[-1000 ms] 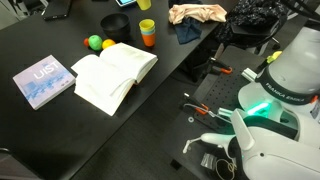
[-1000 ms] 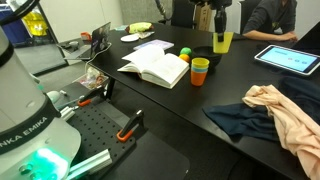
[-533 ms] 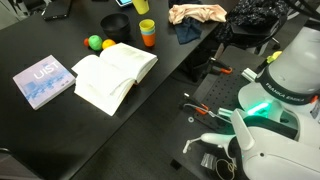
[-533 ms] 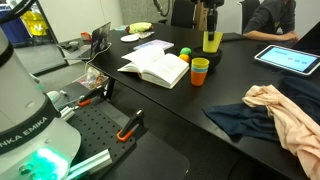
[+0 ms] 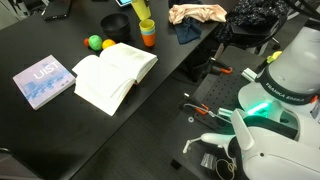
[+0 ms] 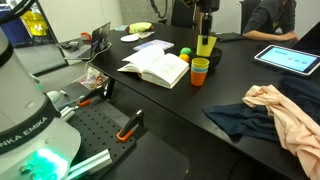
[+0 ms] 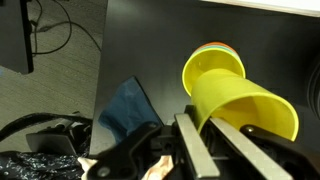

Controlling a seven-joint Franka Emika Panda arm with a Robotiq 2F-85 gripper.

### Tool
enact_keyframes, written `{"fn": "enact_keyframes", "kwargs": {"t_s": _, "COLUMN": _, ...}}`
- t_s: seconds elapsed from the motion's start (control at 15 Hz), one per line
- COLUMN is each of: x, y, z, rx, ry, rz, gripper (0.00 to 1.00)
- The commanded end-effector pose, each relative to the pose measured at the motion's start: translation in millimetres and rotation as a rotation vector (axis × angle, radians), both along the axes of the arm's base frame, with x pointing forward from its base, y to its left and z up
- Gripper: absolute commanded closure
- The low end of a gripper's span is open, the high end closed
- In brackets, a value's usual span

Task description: Stack the cups together

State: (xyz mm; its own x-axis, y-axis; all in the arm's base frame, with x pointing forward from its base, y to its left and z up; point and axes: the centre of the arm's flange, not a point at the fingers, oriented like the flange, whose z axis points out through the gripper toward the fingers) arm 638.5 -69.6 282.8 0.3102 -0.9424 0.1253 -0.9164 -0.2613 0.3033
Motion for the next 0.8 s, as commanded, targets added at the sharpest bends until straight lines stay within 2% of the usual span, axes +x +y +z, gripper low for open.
{"fn": "enact_keyframes", "kwargs": {"t_s": 0.0, "x": -6.8, "y": 1.2, "z": -0.9, "rx": 0.035, "ry": 0.025, "rz": 0.010, "gripper": 0.97}}
{"fn": "enact_keyframes", "kwargs": {"t_s": 0.4, "x": -9.4, "y": 10.1, "z": -17.5, "rx": 0.062, "ry": 0.051, "rz": 0.035, "gripper": 0.96}}
{"fn": "enact_keyframes", "kwargs": {"t_s": 0.73, "x": -11.6, "y": 8.3, "z": -21.3, "rx": 0.050, "ry": 0.052, "rz": 0.038, "gripper": 0.96}}
